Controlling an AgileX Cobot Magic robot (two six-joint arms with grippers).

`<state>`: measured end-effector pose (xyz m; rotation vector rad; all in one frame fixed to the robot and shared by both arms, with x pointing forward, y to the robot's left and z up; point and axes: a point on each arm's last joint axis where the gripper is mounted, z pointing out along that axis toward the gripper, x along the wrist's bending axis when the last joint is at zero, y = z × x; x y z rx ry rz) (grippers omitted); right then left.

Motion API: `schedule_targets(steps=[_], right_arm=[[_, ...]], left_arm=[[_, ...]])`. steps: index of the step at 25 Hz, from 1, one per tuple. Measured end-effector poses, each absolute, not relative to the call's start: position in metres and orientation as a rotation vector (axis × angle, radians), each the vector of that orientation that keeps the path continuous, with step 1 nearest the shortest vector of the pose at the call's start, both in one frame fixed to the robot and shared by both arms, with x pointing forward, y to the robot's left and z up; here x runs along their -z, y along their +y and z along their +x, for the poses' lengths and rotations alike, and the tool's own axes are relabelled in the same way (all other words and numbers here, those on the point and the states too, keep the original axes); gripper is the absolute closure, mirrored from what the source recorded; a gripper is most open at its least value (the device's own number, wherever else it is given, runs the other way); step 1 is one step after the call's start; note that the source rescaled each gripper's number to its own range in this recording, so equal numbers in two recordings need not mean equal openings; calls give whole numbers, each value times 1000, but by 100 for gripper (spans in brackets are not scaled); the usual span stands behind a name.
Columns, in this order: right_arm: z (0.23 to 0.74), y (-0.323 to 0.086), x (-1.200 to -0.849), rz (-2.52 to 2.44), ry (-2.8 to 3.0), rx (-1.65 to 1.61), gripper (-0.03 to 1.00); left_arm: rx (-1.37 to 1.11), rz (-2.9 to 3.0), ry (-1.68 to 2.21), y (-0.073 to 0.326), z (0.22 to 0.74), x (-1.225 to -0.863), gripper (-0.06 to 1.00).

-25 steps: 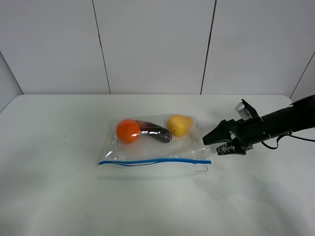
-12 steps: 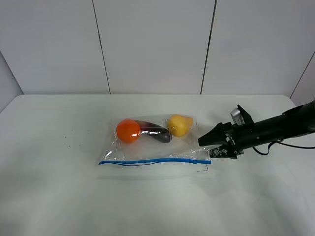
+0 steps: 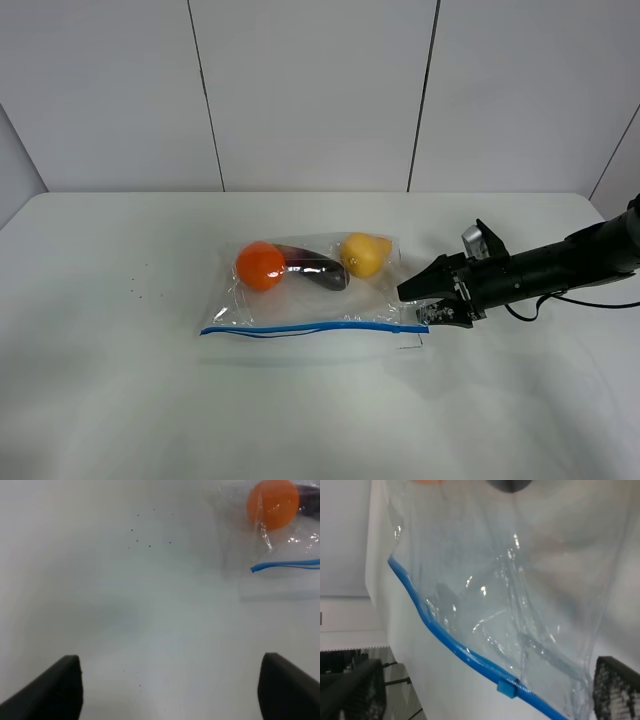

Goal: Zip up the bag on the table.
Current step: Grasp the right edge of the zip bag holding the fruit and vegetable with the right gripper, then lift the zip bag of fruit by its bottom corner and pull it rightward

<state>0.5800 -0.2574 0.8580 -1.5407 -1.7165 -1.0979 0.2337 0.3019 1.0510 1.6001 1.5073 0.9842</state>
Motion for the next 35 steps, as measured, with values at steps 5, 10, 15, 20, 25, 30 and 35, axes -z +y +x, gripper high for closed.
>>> schedule_targets(steps=[5,10,15,20,25,30,35], right_arm=[[580,-257,-851,-1547,-1697,1087,14],[580,-257,-847,-1551,-1685,1079,29],[580,-257,-847,-1551,-1685,1079,40],[580,-257,-847,-1551,-1685,1079,62],[580,-257,-848,-1543,-1683,1081,97],[579,-255,-851,-1508,-1659,1112,96],[582,-253,-855,-1507,-1599,1157,96]], left_arm=[[-984,1600,1507,302,234,-1051,-4],[-984,1600,1507,302,234,-1051,-4],[-984,1600,1507,302,234,-1051,-4],[-984,1600,1507,302,234,-1051,-4],[-984,1600,1507,302,234,-1051,-4],[-984,1600,1507,302,234,-1051,-4],[-983,1602,1509,302,234,-1051,-4]])
